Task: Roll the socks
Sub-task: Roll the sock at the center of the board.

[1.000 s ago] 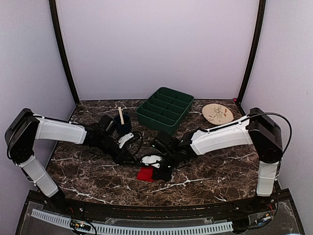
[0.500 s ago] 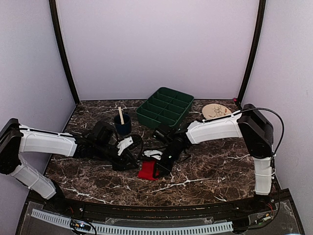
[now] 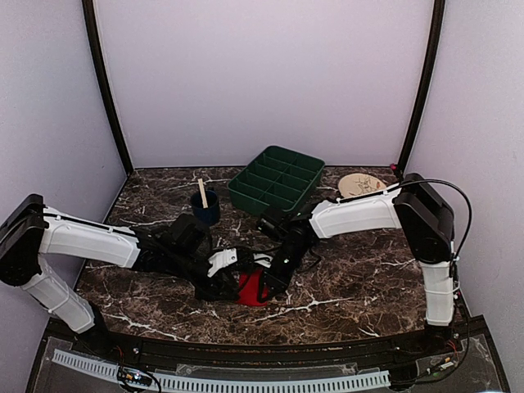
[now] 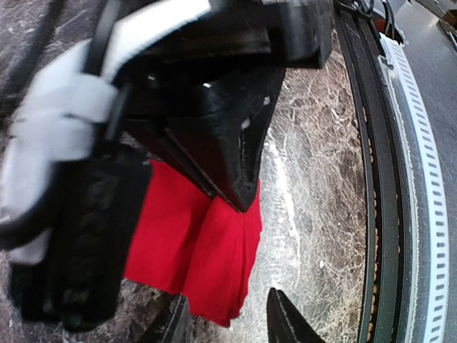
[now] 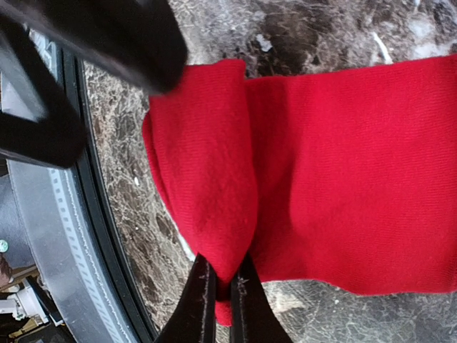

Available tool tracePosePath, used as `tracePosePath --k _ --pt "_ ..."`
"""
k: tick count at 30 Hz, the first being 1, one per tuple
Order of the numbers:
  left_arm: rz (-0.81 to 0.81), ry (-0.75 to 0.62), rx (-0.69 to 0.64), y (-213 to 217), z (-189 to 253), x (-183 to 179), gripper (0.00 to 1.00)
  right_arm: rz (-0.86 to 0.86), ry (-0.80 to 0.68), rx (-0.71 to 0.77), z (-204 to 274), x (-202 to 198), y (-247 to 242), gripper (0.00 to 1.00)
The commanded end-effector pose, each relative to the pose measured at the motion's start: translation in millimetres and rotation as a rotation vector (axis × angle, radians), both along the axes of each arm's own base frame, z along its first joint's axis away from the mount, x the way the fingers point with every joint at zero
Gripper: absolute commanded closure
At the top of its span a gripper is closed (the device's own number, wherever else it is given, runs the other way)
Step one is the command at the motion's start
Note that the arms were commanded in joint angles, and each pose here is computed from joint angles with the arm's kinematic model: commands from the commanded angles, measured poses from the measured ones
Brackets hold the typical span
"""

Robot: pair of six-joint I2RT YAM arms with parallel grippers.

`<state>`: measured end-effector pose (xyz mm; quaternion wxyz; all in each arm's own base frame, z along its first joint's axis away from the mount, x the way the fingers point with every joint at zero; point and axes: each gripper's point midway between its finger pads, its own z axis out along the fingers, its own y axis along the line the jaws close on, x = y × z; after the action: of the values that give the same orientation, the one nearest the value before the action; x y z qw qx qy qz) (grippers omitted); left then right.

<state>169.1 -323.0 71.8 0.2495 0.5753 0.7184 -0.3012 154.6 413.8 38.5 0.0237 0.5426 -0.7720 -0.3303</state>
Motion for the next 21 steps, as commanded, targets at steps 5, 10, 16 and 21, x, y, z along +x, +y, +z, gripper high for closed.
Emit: tracePosePath --k 5,10,16,21 --pt "-0.080 -0.020 0.063 -10.6 -8.9 -6.8 0.60 0.007 0.041 0.016 1.7 -2.5 0.6 1.00" --pt "-0.084 -0.057 0.119 -12.5 -19.8 -3.6 0.59 0.008 0.054 0.022 3.1 -3.0 0.0 1.00" --pt "-0.095 -0.051 0.145 -14.8 -27.7 -3.8 0.60 0.011 0.064 0.021 2.4 -3.5 -2.1 1.00" --pt "-0.102 -0.041 0.155 -16.0 -32.2 -5.6 0.62 0.010 0.069 0.021 2.4 -3.2 -3.1 1.00"
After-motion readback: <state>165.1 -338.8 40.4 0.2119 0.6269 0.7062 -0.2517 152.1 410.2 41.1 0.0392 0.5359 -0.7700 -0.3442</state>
